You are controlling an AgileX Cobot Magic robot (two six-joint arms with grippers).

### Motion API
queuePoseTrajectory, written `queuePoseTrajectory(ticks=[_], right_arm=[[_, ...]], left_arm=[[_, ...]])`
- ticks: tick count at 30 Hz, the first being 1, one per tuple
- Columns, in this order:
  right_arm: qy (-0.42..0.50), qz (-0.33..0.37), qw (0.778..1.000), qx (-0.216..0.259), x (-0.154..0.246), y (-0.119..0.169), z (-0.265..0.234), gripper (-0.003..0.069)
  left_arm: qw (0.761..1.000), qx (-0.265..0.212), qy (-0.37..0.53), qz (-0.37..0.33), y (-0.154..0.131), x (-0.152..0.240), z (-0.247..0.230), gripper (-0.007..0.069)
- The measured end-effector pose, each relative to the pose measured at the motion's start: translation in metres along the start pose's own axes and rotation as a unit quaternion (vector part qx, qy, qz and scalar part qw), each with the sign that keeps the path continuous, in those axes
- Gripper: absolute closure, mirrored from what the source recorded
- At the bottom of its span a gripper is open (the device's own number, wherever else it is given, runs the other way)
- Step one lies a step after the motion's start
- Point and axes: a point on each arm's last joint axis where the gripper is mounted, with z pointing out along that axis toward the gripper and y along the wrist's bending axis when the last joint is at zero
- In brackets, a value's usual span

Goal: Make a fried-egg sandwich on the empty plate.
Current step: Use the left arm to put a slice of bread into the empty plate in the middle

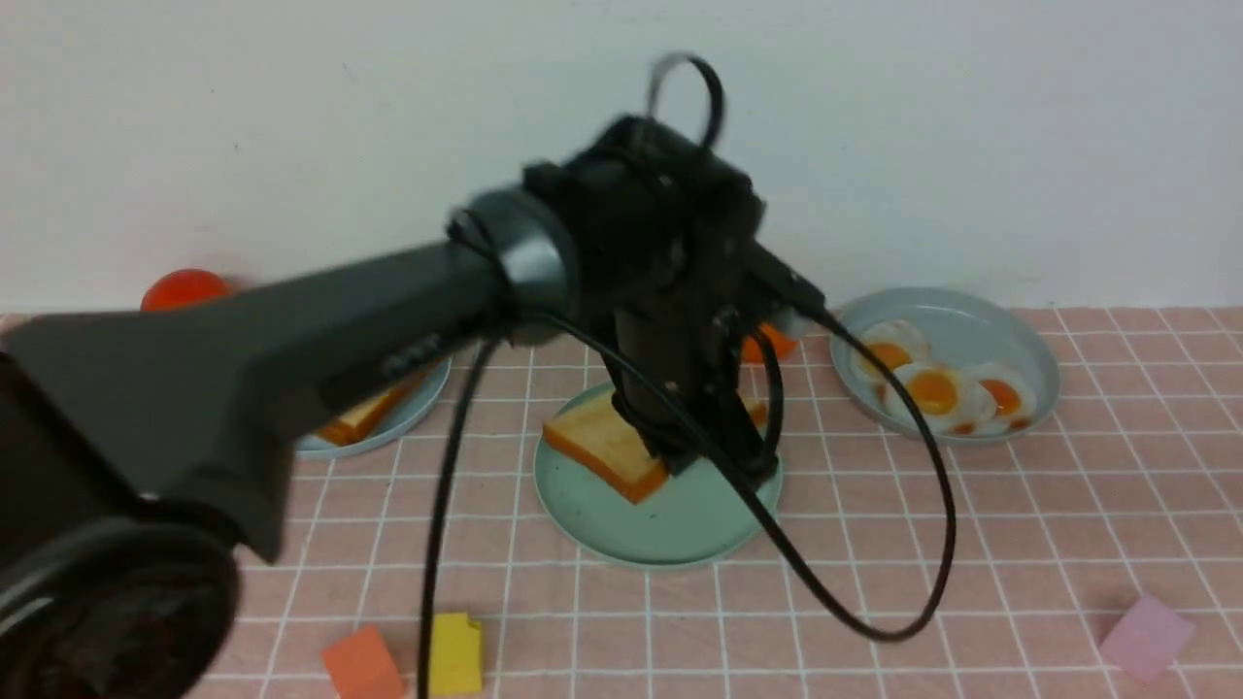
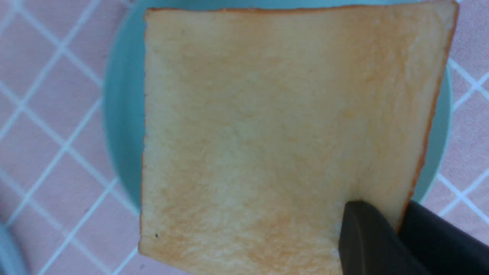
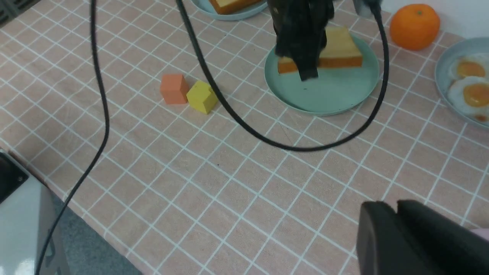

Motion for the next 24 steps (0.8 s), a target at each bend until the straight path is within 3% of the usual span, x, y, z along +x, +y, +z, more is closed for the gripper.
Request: queuePoseTrajectory(ticks=[10, 13, 21, 24], right_arm=[[0.003, 0.000, 1.000, 0.000, 0.001, 0.000, 0.000, 0.0565], [0.004, 0.000, 1.000, 0.000, 0.001, 0.000, 0.000, 0.0564], [0.004, 0.000, 1.000, 0.000, 0.001, 0.000, 0.000, 0.0555], [0.004, 0.000, 1.000, 0.000, 0.001, 0.000, 0.000, 0.0552]], left_arm=[[1.000, -0.001, 0.009, 0.006, -0.004, 0.000, 0.034, 0.0554], [1.000, 0.000, 0.011, 0.006, -0.004, 0.000, 0.036, 0.0500], [1.000, -0.002, -0.005, -0.003, -0.002, -0.002, 0.024, 0.0137], [0.999, -0.001, -0.024, -0.023, 0.000, -0.004, -0.001, 0.0062]])
